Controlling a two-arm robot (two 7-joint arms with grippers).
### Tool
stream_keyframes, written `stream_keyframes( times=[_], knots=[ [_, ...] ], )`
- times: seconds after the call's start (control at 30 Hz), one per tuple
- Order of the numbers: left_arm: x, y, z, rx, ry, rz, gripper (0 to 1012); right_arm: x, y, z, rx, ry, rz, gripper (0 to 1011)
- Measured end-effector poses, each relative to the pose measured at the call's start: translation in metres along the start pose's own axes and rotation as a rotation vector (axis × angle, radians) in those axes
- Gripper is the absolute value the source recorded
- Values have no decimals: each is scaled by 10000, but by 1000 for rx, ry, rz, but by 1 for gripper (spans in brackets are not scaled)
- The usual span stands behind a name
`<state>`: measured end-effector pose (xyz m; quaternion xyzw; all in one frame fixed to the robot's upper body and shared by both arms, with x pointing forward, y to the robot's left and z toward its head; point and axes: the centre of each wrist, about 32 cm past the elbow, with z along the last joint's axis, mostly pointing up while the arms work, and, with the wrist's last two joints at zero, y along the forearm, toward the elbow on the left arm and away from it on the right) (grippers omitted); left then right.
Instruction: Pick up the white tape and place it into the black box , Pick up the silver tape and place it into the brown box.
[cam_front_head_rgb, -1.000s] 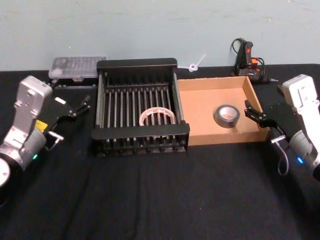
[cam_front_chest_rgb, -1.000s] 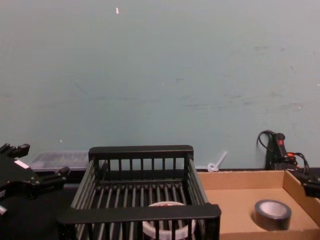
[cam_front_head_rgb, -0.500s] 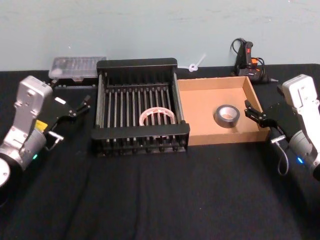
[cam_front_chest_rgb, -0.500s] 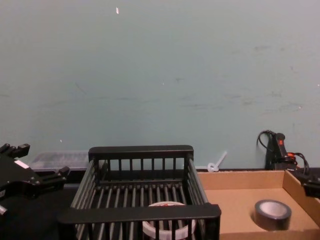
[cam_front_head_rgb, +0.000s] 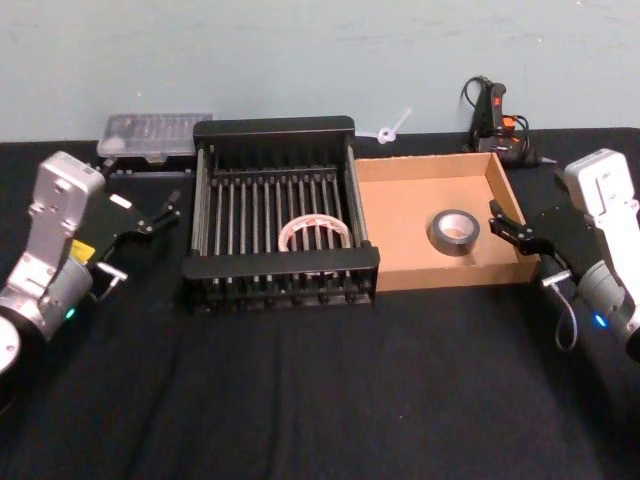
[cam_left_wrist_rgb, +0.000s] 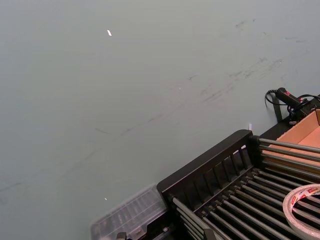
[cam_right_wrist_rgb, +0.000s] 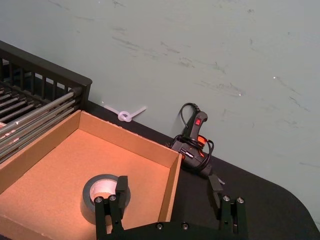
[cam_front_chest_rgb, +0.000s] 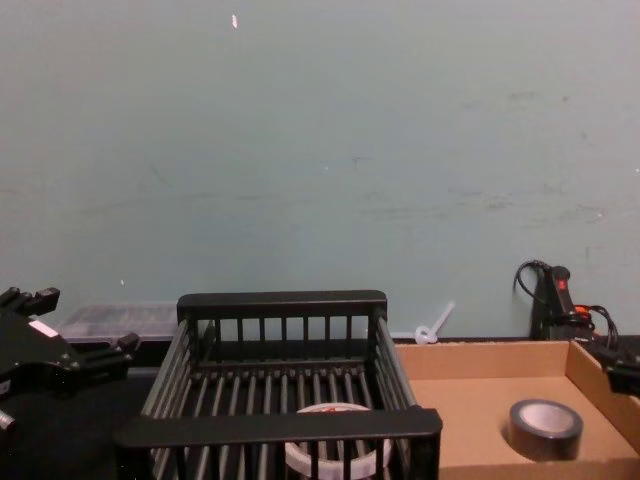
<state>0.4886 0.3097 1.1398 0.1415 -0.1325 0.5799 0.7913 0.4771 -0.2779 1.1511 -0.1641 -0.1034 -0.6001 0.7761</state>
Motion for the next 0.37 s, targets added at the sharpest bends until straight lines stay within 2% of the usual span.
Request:
stream_keyframes(
  times=[0.37],
  knots=[
    [0, 0, 0, 0, 0, 0, 1001, 0, 0, 0, 0, 0, 0, 1002]
  ],
)
